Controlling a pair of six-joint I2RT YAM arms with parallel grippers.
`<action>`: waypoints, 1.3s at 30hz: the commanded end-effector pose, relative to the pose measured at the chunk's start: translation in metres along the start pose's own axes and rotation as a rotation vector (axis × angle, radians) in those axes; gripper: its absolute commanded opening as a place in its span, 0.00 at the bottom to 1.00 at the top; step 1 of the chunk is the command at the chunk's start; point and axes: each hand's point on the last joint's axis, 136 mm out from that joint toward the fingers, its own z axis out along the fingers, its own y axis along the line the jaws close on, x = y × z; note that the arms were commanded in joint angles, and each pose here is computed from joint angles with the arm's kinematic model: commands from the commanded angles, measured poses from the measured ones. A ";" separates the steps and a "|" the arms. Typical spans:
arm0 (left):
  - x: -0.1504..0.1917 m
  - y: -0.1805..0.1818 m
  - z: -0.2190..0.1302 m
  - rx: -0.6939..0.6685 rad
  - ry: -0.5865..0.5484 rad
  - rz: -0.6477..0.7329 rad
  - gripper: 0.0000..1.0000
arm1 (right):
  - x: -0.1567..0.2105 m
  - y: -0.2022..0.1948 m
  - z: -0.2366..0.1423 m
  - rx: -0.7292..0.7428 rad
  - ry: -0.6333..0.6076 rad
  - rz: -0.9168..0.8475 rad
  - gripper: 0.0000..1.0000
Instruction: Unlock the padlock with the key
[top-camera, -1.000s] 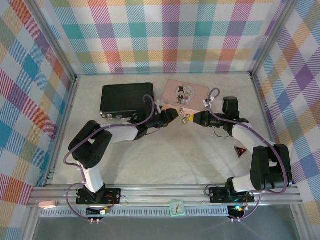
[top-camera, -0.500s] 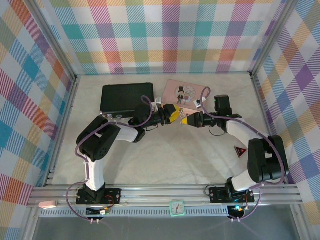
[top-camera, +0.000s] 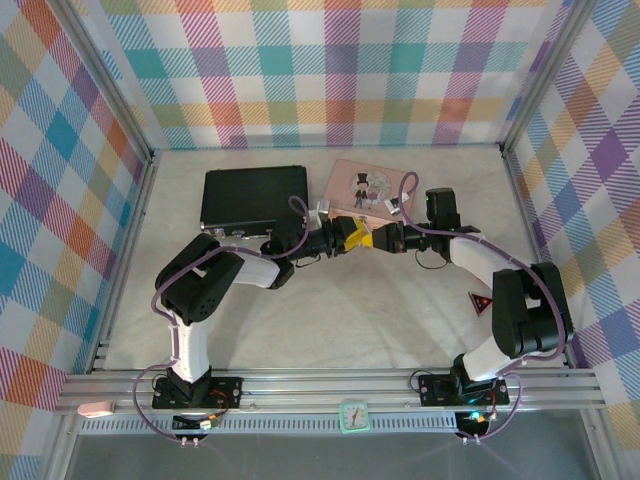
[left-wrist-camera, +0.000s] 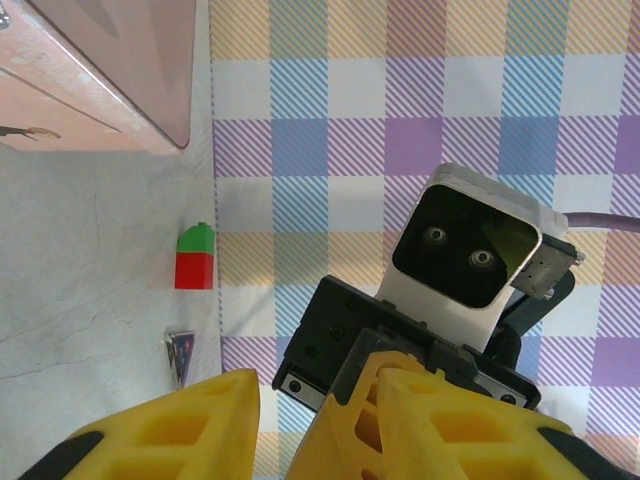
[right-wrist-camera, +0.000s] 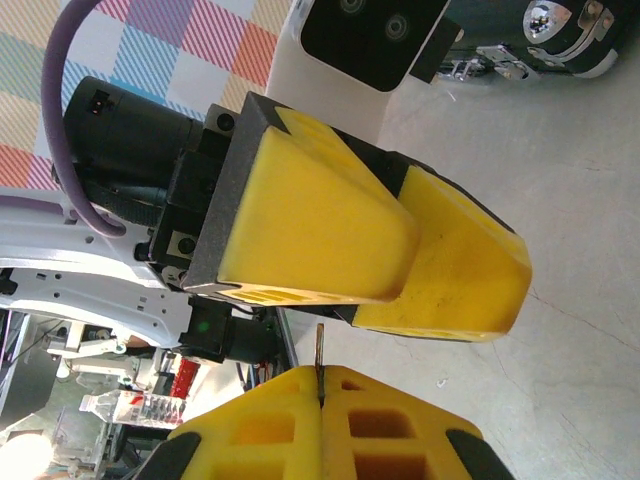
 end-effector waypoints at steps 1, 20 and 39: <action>0.002 -0.025 0.004 0.055 0.015 0.068 0.34 | -0.004 0.008 0.002 -0.033 0.011 -0.032 0.00; 0.015 -0.037 0.002 0.058 0.038 0.122 0.20 | -0.006 0.006 0.002 -0.023 0.005 -0.026 0.00; -0.026 -0.015 -0.012 -0.096 -0.256 0.174 0.00 | -0.025 0.005 -0.013 0.129 -0.230 0.064 0.45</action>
